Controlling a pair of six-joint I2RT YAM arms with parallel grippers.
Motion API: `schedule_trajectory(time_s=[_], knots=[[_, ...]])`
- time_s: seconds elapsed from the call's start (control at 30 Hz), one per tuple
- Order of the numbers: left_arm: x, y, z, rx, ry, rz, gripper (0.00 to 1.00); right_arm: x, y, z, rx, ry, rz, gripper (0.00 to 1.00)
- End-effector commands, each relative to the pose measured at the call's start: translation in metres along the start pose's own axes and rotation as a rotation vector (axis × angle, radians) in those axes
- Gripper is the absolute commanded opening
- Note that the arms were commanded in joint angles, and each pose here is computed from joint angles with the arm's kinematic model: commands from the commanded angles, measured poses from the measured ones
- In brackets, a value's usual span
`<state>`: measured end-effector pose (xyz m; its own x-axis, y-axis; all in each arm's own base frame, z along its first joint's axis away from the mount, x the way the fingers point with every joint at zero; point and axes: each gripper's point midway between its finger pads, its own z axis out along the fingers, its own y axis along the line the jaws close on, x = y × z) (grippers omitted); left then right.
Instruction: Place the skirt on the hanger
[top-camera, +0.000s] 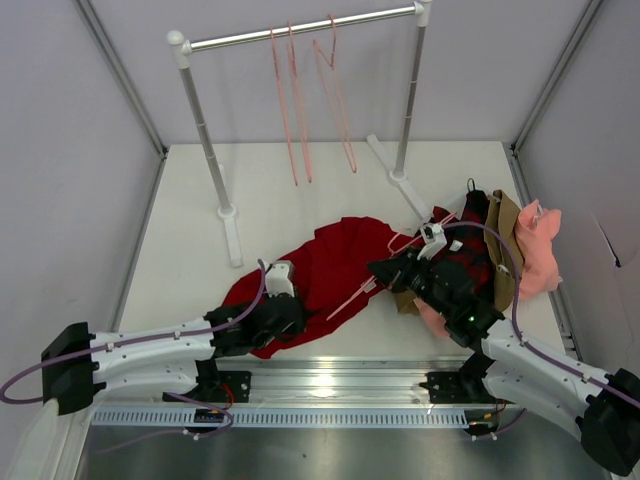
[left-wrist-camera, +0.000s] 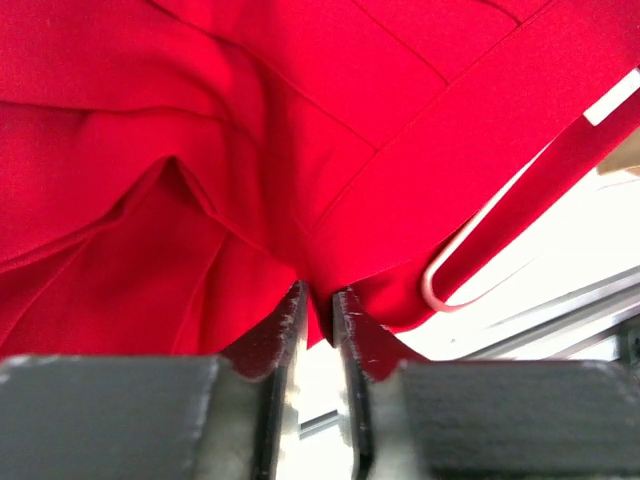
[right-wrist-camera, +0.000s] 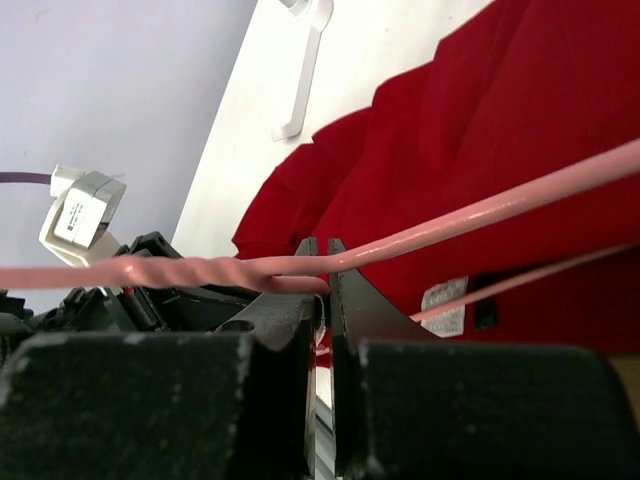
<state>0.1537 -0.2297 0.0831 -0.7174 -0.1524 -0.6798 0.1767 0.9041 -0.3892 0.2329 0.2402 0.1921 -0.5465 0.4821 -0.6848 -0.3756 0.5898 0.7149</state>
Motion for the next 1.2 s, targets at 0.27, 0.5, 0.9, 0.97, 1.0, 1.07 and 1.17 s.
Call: schedule_trajectory(time_s=[0.27, 0.5, 0.9, 0.97, 1.0, 1.07, 1.17], knots=[[-0.016, -0.017, -0.016, 0.032, 0.034, 0.104, 0.59, 0.013, -0.045, -0.015, 0.117, 0.023, -0.066, 0.0], [-0.03, -0.043, -0.021, 0.022, 0.047, 0.23, 0.68, 0.01, -0.054, -0.018, 0.144, -0.01, -0.038, 0.0], [-0.075, -0.126, -0.023, 0.222, -0.097, 0.32, 0.67, 0.014, -0.07, -0.024, 0.185, -0.058, 0.031, 0.0], [-0.085, -0.134, -0.016, 0.273, -0.118, 0.299, 0.68, 0.01, -0.067, -0.024, 0.19, -0.06, 0.033, 0.0], [-0.078, -0.139, -0.011, 0.315, -0.078, 0.329, 0.68, 0.011, -0.069, -0.025, 0.206, -0.052, 0.035, 0.0], [-0.085, -0.144, -0.005, 0.318, -0.085, 0.354, 0.68, 0.005, -0.068, -0.027, 0.216, -0.074, 0.041, 0.0], [-0.084, -0.146, 0.01, 0.314, -0.058, 0.455, 0.68, -0.007, -0.066, -0.031, 0.222, -0.121, 0.048, 0.0]])
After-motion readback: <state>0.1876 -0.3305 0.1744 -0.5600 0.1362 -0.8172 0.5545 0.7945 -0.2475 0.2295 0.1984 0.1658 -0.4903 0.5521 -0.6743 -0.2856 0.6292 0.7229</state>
